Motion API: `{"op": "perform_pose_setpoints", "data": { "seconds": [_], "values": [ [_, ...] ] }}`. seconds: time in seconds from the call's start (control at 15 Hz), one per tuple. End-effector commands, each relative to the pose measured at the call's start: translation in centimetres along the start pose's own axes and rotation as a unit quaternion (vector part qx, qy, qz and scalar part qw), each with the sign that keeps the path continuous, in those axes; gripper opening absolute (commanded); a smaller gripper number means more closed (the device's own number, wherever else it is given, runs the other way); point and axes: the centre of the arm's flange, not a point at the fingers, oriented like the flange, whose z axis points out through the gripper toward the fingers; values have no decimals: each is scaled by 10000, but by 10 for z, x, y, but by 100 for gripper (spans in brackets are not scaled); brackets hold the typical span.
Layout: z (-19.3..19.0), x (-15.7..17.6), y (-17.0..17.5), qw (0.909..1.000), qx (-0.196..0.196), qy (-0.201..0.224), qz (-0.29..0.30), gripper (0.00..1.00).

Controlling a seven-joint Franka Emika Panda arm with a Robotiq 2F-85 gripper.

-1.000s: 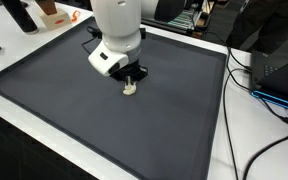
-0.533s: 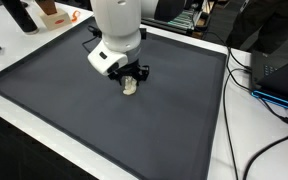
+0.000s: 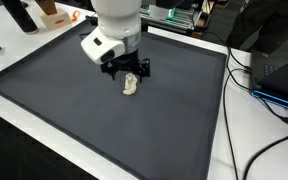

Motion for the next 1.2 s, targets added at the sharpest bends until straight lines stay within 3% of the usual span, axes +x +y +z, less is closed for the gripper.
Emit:
{"op": "perform_pose_setpoints", "data": {
  "seconds": [0.0, 0.27, 0.53, 0.8, 1.13],
  "values": [
    [-28, -15, 5, 9980, -20, 172, 612, 100],
    [-52, -22, 28, 9843, 151, 334, 1727, 100],
    [-56, -34, 60, 9606, 462, 298, 2725, 100],
    [-37, -53, 93, 9288, 931, 125, 3586, 100],
    [0, -81, 122, 8805, 1750, -237, 4399, 100]
  ]
}}
